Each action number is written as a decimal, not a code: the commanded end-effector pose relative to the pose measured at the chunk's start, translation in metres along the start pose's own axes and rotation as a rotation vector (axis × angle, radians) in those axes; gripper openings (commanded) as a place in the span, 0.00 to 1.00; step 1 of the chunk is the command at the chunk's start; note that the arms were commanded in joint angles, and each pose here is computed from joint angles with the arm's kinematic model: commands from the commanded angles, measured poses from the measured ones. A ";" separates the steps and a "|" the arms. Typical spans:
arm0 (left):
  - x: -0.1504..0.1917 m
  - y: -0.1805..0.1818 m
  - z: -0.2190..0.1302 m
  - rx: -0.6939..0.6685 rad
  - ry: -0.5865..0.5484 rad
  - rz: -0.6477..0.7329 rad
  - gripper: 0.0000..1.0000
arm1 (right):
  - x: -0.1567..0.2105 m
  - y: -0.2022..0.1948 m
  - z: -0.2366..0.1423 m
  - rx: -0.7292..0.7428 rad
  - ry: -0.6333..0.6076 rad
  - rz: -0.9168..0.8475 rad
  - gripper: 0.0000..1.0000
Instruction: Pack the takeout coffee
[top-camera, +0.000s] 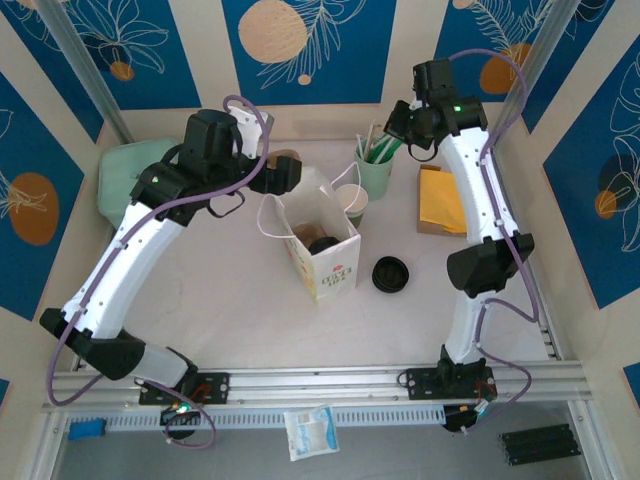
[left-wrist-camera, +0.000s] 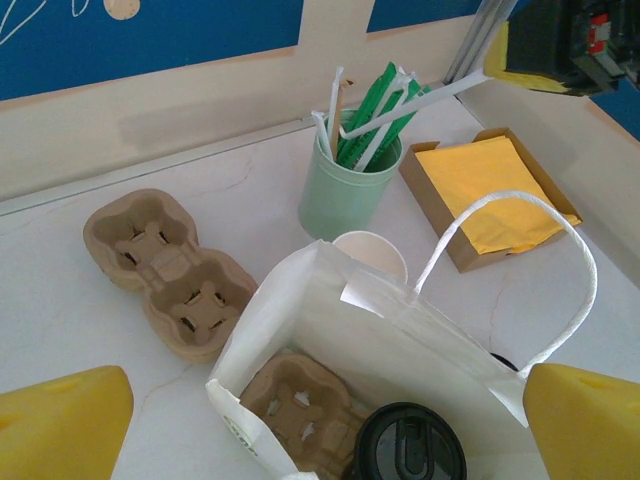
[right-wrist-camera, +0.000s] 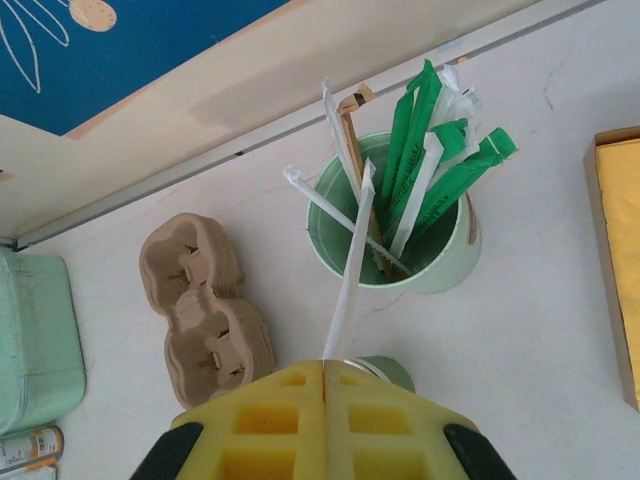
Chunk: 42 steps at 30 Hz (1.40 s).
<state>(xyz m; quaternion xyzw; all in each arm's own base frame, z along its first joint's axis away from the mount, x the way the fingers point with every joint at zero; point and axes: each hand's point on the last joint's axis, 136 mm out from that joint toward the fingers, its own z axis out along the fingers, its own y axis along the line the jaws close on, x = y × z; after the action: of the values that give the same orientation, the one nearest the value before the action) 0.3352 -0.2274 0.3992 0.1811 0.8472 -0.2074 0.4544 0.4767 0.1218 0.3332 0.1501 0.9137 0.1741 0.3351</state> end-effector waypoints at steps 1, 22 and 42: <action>-0.003 -0.001 -0.007 0.018 -0.019 -0.006 0.99 | -0.007 0.011 -0.049 -0.029 -0.083 -0.040 0.00; 0.022 0.014 -0.025 -0.052 0.008 -0.033 0.99 | 0.043 0.065 -0.231 -0.372 -0.248 -0.127 0.00; 0.052 0.026 -0.048 -0.110 0.035 -0.063 0.99 | 0.179 0.099 -0.214 -0.378 0.157 -0.416 0.00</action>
<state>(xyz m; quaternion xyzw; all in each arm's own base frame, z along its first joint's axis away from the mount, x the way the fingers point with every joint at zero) 0.2911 -0.1819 0.3763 0.1421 0.8660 -0.1771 0.4454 0.2307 0.2411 0.4383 -0.1037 0.8846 0.3055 0.3367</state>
